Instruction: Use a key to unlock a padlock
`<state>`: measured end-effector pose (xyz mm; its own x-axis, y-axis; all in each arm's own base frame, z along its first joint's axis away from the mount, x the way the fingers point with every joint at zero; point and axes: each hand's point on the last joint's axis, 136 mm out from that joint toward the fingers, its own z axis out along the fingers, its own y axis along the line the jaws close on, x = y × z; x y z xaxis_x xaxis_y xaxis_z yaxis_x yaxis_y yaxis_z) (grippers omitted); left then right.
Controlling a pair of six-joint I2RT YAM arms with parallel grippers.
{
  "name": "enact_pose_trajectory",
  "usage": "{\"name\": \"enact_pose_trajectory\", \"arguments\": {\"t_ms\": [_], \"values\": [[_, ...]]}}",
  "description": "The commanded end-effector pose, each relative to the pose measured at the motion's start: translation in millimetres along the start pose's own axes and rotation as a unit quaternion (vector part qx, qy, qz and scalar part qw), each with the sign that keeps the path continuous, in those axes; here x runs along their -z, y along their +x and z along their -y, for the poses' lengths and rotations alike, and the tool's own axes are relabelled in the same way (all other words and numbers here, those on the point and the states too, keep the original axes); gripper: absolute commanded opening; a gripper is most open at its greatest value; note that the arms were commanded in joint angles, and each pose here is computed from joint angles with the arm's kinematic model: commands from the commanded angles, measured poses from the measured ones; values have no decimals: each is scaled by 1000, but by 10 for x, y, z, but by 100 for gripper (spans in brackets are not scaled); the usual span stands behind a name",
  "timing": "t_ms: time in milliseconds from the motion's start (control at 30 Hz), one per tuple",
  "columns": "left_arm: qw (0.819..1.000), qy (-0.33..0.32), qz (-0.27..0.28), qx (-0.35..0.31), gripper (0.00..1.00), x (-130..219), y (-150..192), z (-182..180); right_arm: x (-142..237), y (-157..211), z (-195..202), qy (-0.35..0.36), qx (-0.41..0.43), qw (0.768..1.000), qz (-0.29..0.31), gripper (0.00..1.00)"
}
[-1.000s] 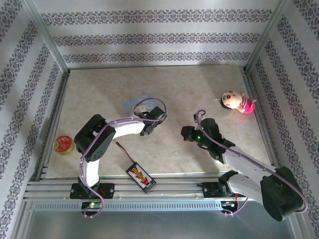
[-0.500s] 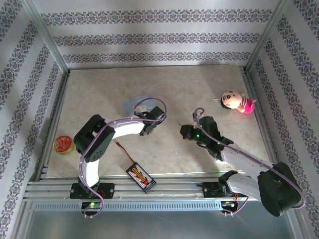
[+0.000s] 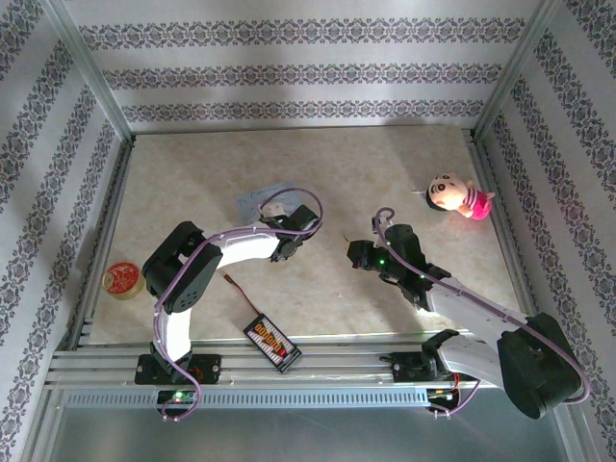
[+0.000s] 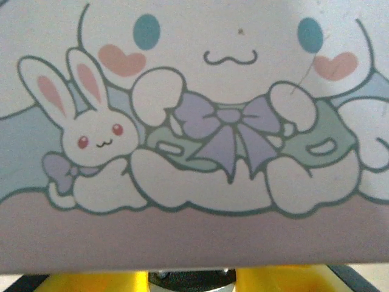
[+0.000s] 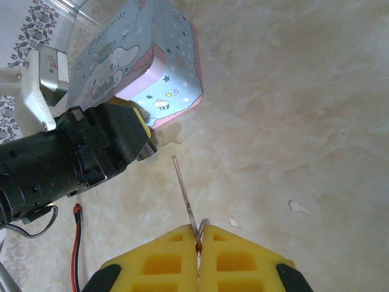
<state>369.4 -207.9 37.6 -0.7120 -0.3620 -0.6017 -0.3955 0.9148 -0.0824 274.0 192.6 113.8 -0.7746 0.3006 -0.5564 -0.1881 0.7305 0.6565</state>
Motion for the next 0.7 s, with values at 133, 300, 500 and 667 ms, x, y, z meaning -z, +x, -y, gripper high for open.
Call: {"name": "enact_pose_trajectory", "arguments": {"t_ms": [133,300,500,667], "values": [[1000,20,1,11,26,-13,-26,88,23,-103,-86,-11,20,1000,13,0],[997,43,-34,47,22,55,51,154,-61,24,4,8,22,1000,-3,0],[990,56,-84,100,7,208,86,246,-289,229,-90,3,41,999,-34,0],[976,90,-131,152,6,321,96,321,-516,327,-262,-26,53,997,-50,0]]}}
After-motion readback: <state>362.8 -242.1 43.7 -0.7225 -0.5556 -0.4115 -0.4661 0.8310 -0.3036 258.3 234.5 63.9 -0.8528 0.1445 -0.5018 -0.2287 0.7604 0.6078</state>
